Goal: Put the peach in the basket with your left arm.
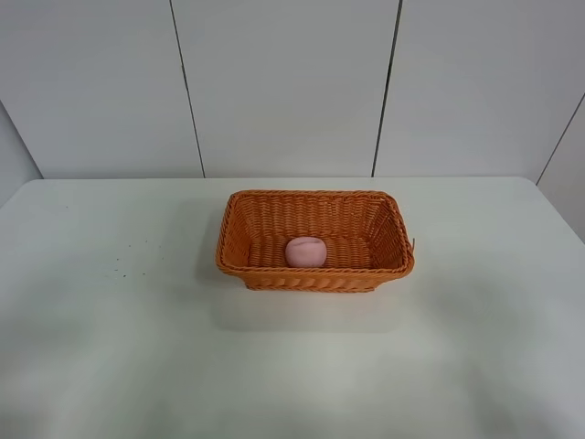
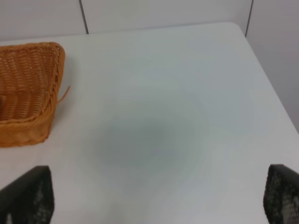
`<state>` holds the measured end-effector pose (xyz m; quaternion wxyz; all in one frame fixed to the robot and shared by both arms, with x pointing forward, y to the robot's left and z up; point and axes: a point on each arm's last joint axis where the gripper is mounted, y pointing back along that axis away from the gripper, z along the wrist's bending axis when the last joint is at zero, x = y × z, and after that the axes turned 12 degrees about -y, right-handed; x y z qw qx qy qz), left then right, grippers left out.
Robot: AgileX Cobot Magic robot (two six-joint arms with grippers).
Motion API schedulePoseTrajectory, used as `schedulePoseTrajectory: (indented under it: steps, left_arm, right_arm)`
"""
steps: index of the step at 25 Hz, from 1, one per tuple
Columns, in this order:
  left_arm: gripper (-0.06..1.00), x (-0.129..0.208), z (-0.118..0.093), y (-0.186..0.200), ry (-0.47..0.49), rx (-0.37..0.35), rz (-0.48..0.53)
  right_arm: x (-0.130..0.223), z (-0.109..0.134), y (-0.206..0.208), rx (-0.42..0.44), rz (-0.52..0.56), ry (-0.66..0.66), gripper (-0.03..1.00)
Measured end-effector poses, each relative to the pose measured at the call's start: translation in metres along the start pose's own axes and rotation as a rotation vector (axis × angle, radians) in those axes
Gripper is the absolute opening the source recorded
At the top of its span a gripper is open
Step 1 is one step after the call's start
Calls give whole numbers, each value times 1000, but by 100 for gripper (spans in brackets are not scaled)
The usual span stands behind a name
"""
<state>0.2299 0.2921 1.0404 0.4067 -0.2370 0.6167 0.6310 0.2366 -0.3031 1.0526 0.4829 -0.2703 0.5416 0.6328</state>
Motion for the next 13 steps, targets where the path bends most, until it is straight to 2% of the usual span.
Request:
schedulePoseTrajectory:
  steps: [13]
  left_arm:
    - [85,2,-1,2,-2,-5,-19]
  right_arm:
    - [0,0,0,0,0,0,69]
